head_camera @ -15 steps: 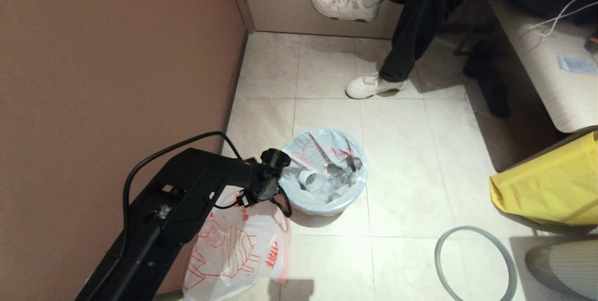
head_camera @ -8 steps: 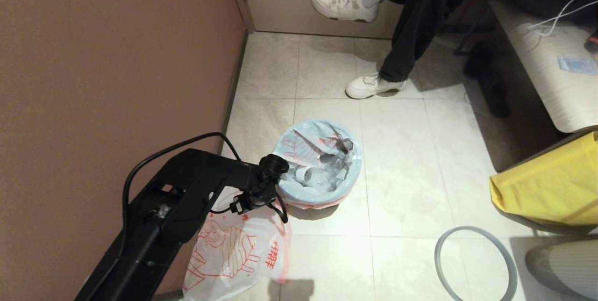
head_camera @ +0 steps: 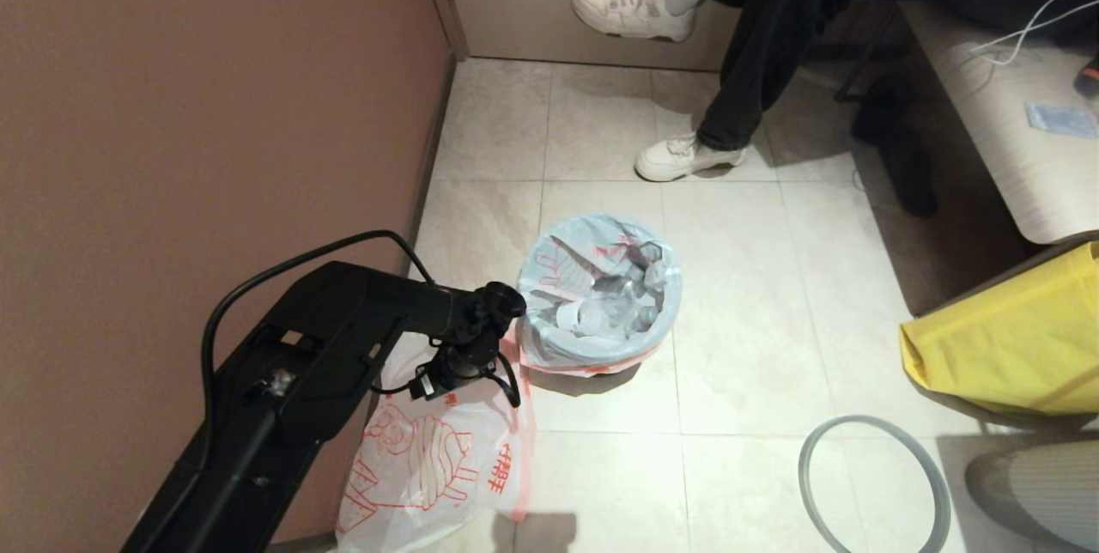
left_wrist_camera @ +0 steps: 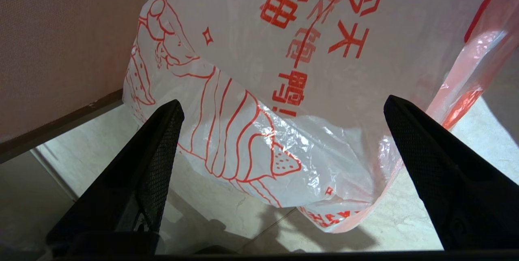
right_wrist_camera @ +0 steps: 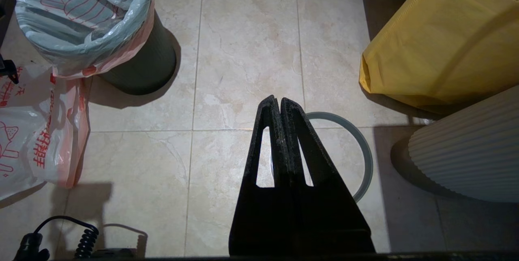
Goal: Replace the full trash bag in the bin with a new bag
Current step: Place the trash bag on the floor
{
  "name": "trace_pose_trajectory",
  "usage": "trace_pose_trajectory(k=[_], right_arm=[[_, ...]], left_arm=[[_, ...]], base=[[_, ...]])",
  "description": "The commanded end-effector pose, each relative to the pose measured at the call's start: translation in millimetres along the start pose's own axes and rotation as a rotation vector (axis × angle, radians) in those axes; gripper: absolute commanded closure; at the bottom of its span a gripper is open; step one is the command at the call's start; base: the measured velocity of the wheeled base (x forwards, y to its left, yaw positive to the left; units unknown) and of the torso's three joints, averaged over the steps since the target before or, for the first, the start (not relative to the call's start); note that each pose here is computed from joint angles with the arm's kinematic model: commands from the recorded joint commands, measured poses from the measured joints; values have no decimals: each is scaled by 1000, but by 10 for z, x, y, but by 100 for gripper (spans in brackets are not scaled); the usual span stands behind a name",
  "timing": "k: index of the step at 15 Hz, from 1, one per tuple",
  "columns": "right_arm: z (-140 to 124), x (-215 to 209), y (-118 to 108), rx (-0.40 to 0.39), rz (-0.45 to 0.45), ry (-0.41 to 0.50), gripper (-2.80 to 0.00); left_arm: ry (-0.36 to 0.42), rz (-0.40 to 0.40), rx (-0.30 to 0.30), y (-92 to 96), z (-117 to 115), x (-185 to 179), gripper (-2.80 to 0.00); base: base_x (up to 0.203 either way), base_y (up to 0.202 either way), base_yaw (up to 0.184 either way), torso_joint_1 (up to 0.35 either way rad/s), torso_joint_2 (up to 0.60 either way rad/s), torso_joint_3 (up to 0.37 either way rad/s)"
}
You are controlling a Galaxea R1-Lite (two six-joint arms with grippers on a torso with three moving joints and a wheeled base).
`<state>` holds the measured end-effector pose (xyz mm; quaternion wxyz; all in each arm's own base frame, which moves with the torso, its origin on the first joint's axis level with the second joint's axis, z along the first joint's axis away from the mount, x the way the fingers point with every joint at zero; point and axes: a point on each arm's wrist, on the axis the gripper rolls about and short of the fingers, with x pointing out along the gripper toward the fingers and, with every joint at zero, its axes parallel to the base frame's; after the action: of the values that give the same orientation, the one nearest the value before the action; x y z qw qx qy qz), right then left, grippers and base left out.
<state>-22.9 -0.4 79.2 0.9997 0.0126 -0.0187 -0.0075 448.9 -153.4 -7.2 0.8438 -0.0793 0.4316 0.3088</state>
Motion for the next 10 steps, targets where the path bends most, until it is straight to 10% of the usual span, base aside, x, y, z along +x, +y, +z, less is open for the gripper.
trace_pose_trajectory(k=[1,10], right_arm=[[1,1,0,0,0,0,0],[1,1,0,0,0,1,0]], left_arm=[[3,5,5,6,-23,-13,-280],[66,-97,162,-73,-297,-121,-280]], base=[[0,0,0,0,0,0],[0,0,0,0,0,0]])
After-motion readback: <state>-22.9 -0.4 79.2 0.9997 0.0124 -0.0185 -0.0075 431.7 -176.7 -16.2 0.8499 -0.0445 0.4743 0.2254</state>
